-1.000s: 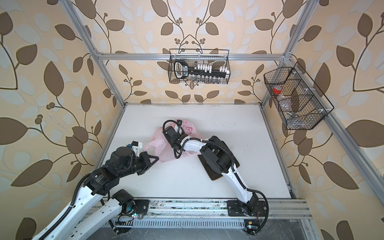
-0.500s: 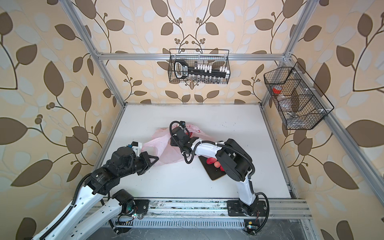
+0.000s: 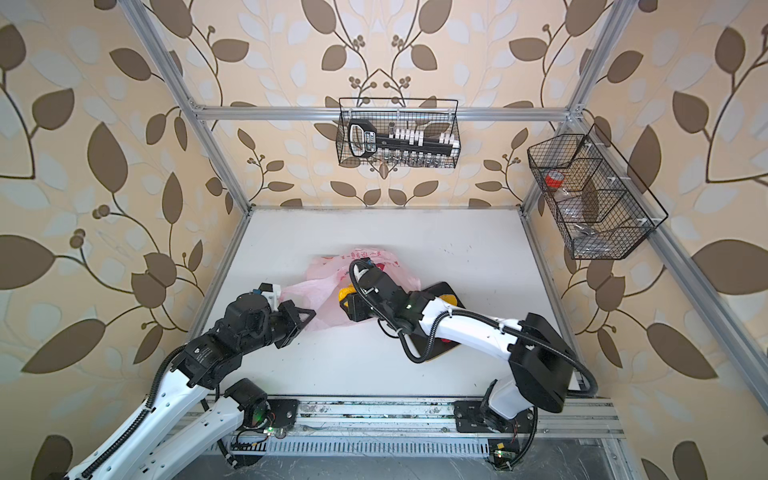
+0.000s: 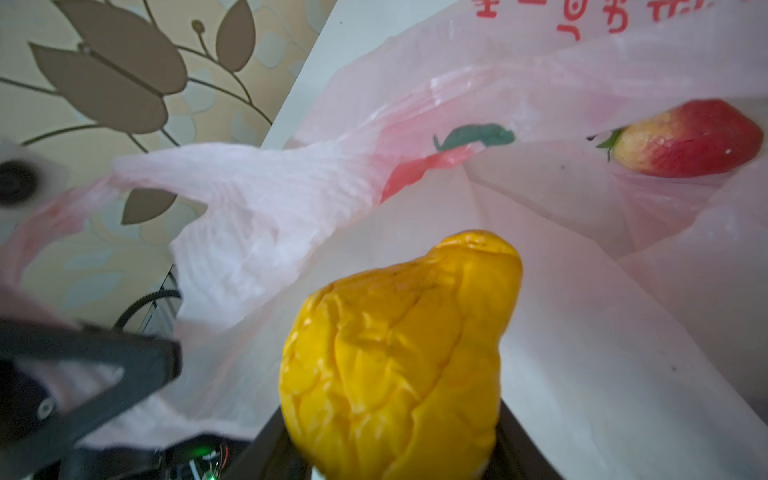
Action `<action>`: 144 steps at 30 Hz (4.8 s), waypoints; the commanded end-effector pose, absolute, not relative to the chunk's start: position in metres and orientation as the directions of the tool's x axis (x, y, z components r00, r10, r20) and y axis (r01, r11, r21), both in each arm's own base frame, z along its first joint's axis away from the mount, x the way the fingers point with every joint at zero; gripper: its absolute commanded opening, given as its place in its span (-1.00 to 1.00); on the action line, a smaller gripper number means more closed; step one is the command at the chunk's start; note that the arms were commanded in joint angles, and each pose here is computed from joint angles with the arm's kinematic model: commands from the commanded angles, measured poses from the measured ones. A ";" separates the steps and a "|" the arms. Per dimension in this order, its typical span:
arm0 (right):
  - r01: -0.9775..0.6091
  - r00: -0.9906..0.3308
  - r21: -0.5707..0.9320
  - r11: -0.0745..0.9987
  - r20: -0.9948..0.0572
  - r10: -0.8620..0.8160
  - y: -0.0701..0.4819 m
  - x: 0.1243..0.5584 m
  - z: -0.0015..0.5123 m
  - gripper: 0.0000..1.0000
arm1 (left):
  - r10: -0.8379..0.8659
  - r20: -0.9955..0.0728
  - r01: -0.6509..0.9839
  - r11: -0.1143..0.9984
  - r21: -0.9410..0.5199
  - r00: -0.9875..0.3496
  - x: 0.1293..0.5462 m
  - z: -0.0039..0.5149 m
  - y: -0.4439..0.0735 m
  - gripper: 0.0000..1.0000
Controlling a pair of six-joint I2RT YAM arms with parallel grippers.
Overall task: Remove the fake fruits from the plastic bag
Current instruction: 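Lift the yellow pear out of the bag over the dark mat, then lower the yellow pear onto the dark mat and open the right gripper, then move the right gripper back into the bag opening, then grasp the yellow-red leafy apple inside the bag with the right gripper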
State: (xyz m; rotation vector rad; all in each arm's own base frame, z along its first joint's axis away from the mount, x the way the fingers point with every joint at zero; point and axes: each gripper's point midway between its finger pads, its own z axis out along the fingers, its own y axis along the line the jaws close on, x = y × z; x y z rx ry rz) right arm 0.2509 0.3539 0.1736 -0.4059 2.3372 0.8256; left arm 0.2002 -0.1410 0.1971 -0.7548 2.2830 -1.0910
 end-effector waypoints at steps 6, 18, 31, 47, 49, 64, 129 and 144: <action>-0.533 -0.776 0.431 0.728 -0.592 -0.218 0.305 0.182 0.188 -0.29 | -0.693 -0.206 -0.257 0.502 -0.826 -0.691 0.207 0.202 -0.140 -1.00; -0.390 -0.735 0.402 0.828 -0.678 -0.017 0.217 0.176 0.265 -0.27 | -0.706 -0.215 -0.269 0.506 -0.819 -0.674 0.211 0.199 -0.137 -1.00; 0.086 -0.768 0.259 0.962 -0.598 0.229 0.103 0.203 0.195 -0.27 | -0.705 -0.216 -0.268 0.508 -0.819 -0.675 0.209 0.199 -0.136 -1.00; 0.174 -0.815 0.188 0.966 -0.523 0.249 0.096 0.237 0.097 -0.16 | -0.699 -0.209 -0.271 0.509 -0.817 -0.683 0.203 0.198 -0.135 -1.00; 0.172 -0.821 0.173 0.970 -0.518 0.238 0.095 0.240 0.091 -0.12 | -0.700 -0.210 -0.270 0.508 -0.818 -0.682 0.203 0.198 -0.135 -1.00; 0.174 -0.851 0.130 0.976 -0.478 0.215 0.094 0.243 0.068 0.44 | -0.675 -0.212 -0.260 0.527 -0.809 -0.706 0.202 0.195 -0.139 -1.00; -0.252 -0.513 -0.333 0.909 -0.750 -0.417 0.351 0.417 0.091 0.48 | -0.571 -0.232 -0.154 0.547 -0.823 -0.788 0.190 0.211 -0.154 -1.00; -0.466 -0.470 -0.450 0.761 -0.603 -0.645 0.350 0.462 0.041 0.50 | -0.533 -0.217 -0.167 0.581 -0.797 -0.818 0.179 0.201 -0.153 -1.00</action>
